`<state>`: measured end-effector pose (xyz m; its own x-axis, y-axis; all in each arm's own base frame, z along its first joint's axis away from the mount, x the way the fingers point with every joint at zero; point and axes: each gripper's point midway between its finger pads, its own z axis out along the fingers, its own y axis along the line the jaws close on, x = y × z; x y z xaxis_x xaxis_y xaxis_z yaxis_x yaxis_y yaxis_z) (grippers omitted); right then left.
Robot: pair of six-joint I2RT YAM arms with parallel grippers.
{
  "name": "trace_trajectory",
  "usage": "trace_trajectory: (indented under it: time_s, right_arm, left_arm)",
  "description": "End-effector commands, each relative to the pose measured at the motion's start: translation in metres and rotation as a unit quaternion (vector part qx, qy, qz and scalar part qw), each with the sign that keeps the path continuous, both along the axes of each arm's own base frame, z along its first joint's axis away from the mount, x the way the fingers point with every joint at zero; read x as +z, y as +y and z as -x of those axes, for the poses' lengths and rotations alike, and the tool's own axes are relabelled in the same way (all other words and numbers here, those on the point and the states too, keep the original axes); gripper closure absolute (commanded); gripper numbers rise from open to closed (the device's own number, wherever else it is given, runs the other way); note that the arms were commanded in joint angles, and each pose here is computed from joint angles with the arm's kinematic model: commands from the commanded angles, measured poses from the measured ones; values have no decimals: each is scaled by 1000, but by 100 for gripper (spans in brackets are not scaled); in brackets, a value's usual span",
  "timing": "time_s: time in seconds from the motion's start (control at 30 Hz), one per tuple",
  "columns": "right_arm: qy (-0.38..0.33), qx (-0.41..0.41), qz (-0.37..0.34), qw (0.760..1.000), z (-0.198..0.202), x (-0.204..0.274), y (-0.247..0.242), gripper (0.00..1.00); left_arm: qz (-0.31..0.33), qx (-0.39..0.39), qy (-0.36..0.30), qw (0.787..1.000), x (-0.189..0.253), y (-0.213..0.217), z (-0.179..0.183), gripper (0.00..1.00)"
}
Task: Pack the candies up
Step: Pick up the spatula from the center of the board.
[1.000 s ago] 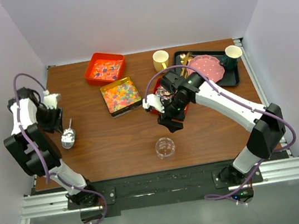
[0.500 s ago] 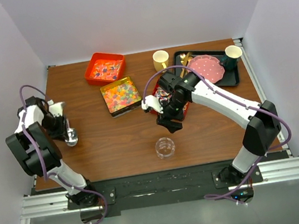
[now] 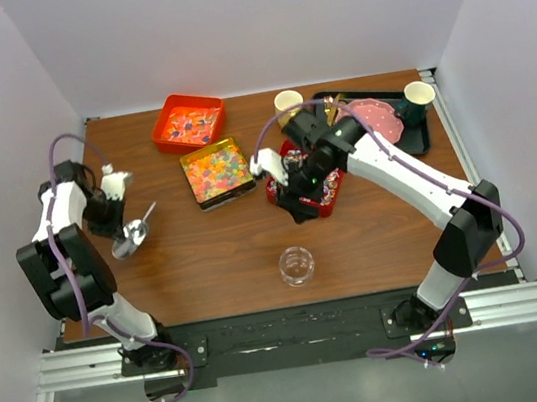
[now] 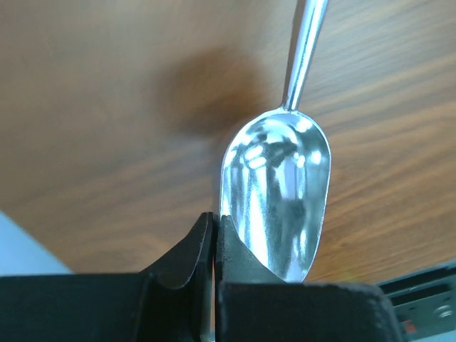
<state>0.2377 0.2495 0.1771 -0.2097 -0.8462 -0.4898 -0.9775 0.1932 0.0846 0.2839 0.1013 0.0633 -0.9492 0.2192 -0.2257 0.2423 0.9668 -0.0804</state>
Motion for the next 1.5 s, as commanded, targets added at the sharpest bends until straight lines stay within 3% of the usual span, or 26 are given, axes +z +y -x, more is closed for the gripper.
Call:
trace_trajectory:
  time_s: [0.0, 0.07, 0.23, 0.47, 0.83, 1.13, 1.47]
  right_arm:
    - [-71, -17, -96, 993, -42, 66, 27, 29]
    - [-99, 8, -128, 987, -46, 83, 37, 24]
    - [-169, 44, -195, 965, -51, 118, 52, 10]
    - [-218, 126, -198, 947, -47, 119, 69, 14]
    - [-173, 177, -240, 939, -29, 111, 93, 24]
    - [-110, 146, -246, 952, -36, 89, 110, 39]
    - [-103, 124, -251, 954, -41, 89, 114, 53]
  left_arm:
    - [5, -213, -147, 966, 86, -32, -45, 100]
    - [56, -260, -168, 949, 102, -59, -43, 100]
    - [111, -364, -196, 904, 129, -121, -41, 100]
    - [190, -436, -196, 858, 142, -212, -24, 100]
    - [245, -440, -214, 837, 174, -275, -9, 100]
    - [248, -442, -228, 831, 186, -287, -1, 100]
    - [237, -449, -229, 831, 184, -286, 2, 100]
